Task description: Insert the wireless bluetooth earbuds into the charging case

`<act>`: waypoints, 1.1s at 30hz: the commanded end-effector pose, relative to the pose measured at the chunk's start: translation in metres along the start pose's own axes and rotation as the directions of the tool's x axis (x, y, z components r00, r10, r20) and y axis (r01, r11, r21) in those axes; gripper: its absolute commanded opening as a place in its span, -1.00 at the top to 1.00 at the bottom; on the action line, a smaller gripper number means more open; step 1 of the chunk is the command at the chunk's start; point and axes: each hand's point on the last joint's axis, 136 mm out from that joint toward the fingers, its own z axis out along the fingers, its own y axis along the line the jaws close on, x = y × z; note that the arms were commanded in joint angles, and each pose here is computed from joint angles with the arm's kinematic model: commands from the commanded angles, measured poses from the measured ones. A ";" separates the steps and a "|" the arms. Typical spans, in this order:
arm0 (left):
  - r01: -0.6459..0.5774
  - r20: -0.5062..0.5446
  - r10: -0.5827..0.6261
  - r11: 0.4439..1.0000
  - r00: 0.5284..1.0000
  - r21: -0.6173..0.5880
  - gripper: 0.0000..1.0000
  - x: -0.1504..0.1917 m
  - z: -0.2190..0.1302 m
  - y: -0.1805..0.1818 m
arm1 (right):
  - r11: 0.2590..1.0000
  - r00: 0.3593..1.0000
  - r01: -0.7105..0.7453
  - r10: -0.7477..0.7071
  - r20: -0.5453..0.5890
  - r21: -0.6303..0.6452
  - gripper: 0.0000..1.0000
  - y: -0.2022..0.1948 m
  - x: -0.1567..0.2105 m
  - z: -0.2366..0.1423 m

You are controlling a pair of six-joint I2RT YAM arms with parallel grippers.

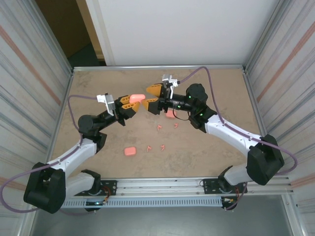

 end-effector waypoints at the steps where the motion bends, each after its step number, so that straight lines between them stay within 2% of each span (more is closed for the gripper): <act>1: -0.042 0.041 0.039 0.998 0.998 0.051 1.00 -0.017 0.005 -0.011 | 1.000 0.999 0.015 -0.015 0.033 -0.020 -0.64 0.006 -0.015 0.005; 22: -0.053 0.036 0.050 0.995 0.998 0.089 1.00 -0.021 0.007 -0.018 | 0.998 0.998 0.005 -0.008 0.057 0.058 -0.54 -0.023 -0.023 0.003; 33: -0.051 0.024 0.049 0.995 0.999 0.091 1.00 -0.018 0.007 -0.018 | 0.999 0.998 0.013 -0.017 0.062 0.050 -0.54 -0.025 -0.029 0.006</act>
